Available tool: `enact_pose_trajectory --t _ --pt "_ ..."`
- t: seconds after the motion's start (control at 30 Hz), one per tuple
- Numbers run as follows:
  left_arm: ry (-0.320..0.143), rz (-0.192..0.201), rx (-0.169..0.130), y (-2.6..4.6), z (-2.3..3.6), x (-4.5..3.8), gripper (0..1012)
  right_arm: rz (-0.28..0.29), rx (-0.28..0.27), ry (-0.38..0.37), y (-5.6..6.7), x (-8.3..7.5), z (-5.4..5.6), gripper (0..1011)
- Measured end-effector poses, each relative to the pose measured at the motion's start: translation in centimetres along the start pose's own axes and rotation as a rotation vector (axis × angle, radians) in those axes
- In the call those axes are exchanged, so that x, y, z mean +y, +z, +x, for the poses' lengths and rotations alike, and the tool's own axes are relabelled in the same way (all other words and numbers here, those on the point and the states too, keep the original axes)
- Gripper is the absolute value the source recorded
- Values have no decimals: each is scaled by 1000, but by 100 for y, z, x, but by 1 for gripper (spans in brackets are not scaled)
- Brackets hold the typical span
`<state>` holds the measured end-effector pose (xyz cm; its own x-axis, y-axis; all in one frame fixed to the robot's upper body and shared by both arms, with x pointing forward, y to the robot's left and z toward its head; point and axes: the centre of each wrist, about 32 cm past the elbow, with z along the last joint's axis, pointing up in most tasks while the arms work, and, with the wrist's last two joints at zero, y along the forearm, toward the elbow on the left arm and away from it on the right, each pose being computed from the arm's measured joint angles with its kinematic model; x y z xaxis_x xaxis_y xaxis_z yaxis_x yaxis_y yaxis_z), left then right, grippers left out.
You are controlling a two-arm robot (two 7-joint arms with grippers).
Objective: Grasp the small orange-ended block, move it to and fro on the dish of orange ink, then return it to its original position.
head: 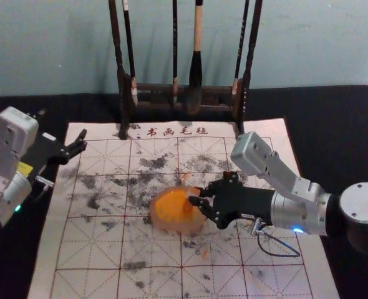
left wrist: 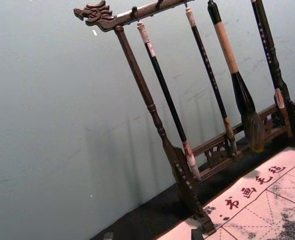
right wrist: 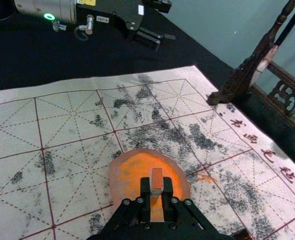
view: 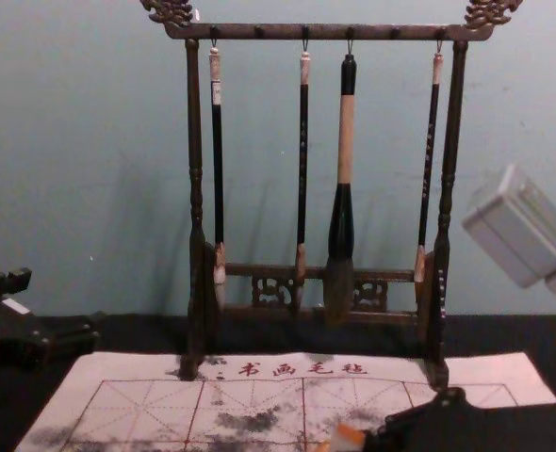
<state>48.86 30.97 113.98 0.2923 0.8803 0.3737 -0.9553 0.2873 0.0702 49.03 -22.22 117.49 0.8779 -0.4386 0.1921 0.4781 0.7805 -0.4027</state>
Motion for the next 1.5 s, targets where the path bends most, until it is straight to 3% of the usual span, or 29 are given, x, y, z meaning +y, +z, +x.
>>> enact_pose_trajectory --t 0.87,1.5 --pt "0 0 0 0 0 0 1001 14 6 44 35 131 -110 129" --pt "0 0 0 0 0 0 1001 15 13 38 77 297 -69 129"
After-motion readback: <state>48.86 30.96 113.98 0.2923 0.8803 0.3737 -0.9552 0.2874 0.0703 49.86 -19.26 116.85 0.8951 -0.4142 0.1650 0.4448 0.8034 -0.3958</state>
